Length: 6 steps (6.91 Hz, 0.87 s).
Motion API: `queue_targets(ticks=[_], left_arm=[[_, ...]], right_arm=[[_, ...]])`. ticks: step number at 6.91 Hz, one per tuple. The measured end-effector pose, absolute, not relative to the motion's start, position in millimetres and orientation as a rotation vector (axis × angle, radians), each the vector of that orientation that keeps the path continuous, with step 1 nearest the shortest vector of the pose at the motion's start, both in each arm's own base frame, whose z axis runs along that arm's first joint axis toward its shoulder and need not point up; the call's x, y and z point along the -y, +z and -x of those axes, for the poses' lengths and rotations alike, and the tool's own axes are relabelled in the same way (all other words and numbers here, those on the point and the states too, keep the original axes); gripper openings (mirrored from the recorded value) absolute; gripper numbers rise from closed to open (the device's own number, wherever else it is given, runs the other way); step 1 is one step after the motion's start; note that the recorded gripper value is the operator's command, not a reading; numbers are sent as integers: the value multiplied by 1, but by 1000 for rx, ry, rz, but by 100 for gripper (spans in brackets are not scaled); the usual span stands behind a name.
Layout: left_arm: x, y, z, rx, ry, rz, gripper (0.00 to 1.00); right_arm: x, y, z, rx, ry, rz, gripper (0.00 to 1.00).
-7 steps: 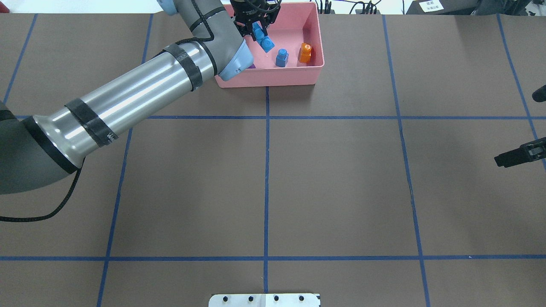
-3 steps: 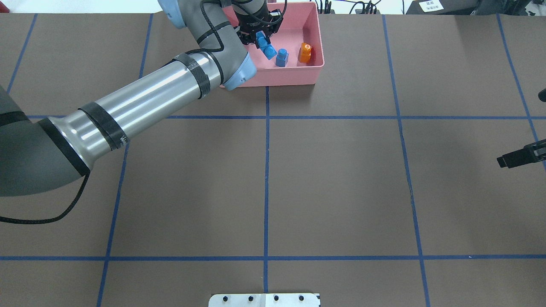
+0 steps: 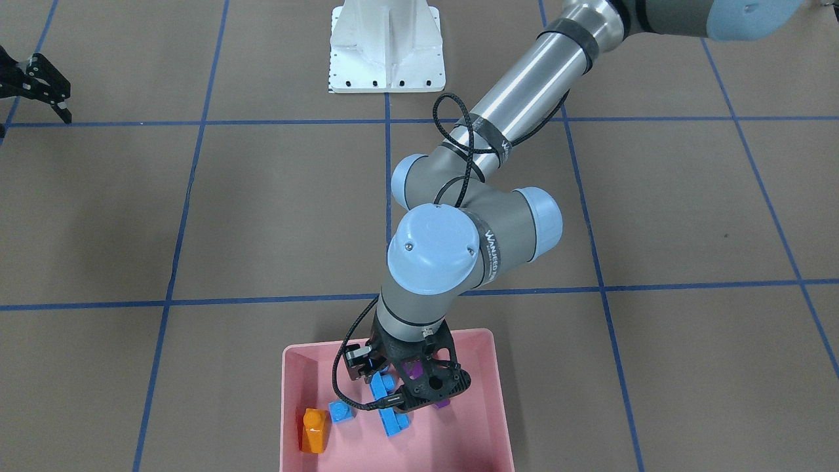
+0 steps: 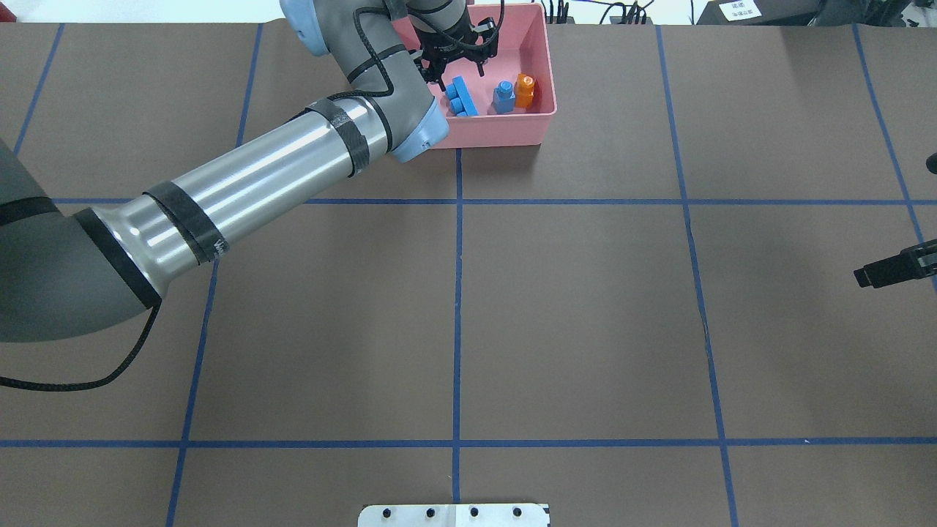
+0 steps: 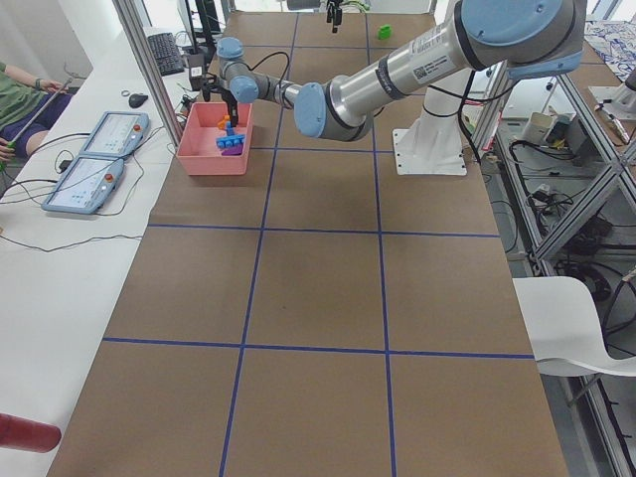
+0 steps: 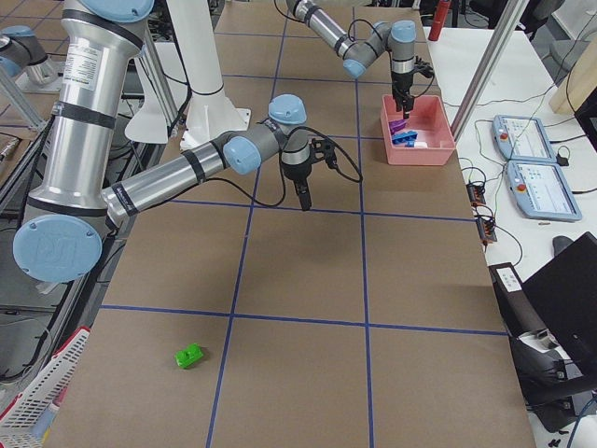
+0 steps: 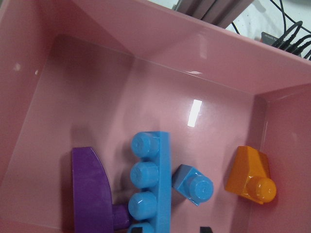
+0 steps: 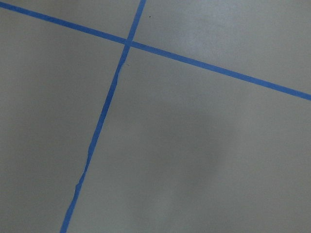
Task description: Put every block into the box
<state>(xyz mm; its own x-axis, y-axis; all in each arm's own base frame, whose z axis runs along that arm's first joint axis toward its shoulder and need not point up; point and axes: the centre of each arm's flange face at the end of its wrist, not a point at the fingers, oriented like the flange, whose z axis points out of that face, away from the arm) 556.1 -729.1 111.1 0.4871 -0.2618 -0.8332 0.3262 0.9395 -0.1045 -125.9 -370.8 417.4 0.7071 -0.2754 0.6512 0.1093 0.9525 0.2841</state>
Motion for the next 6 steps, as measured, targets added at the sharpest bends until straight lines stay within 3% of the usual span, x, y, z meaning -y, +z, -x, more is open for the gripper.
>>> queue_targets(ticks=[4,6], left_arm=[[687,80,-524,-951,-231,-74,100],[618,132,-456,-896,-88,-114,100]], right_arm=[[348,455,106,754,-208,-235,100],[313,497,73,776,-192,-254,100]])
